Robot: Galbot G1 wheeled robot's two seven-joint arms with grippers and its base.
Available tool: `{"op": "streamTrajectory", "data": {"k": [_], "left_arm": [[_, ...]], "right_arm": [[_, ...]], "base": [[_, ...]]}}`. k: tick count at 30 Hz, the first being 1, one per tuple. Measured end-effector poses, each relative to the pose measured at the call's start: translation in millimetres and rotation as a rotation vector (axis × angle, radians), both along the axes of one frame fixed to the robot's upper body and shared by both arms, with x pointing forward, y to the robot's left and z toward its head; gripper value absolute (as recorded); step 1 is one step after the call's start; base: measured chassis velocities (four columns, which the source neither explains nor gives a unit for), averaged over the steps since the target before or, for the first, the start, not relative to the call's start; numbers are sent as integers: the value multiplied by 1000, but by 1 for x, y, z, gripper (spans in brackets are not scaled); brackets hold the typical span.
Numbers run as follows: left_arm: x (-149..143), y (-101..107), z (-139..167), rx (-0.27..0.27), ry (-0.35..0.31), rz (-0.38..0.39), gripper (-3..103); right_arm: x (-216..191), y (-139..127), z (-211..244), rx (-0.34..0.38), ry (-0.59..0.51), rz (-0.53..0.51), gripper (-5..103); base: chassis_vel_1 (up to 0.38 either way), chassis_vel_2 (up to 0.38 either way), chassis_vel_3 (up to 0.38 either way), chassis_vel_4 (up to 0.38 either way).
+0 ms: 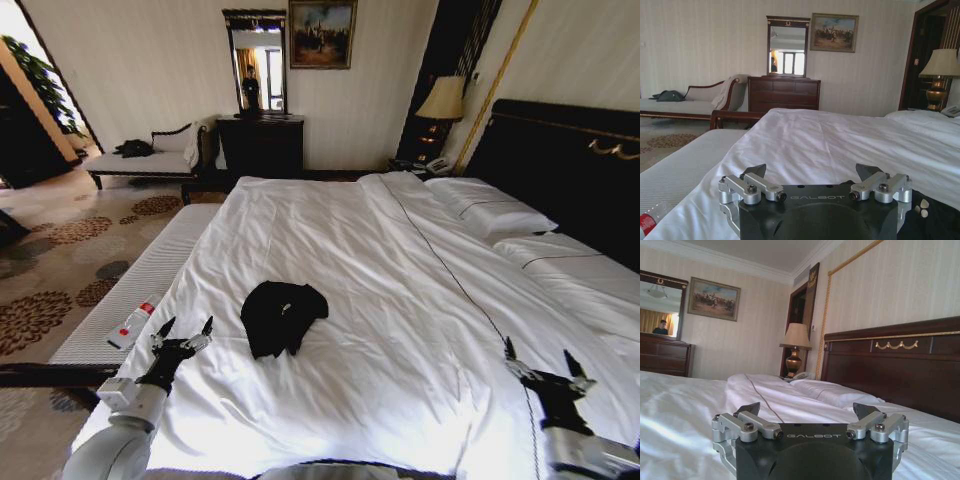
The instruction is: Fold the clothes on the bed.
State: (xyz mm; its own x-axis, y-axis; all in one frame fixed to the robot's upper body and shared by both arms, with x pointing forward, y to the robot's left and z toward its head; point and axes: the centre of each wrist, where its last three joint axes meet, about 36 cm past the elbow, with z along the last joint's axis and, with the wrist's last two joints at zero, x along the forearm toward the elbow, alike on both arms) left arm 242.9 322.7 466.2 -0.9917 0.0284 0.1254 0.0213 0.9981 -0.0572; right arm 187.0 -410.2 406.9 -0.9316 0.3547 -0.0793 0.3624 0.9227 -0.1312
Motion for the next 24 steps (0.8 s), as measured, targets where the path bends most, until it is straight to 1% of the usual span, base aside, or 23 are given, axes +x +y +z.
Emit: {"op": "streamTrajectory", "data": {"k": [5,14,20,22,24], "left_arm": [[1,-1,-1,-1,-1,-3,100],[5,-2,-2,-1,-5,-8,100],[5,-1,-3,1,-1,-7,100],[5,-1,-3,0,0,-7,100],[6,-2,-3,-1,-1,-9,100]], "right_arm": [[1,6,6,2,1,18,100],[-1,16,5,22,4,46,100],[0,27,0,42,-2,67,100],[-1,27,0,37,2,69,100],[-1,29,-2,7,22,74,100]], "base": [[62,40,-56,-59],[158,169,-167,-168],[67,77,-40,-68],[0,0,0,0],[-29,-31,-3,11]]}}
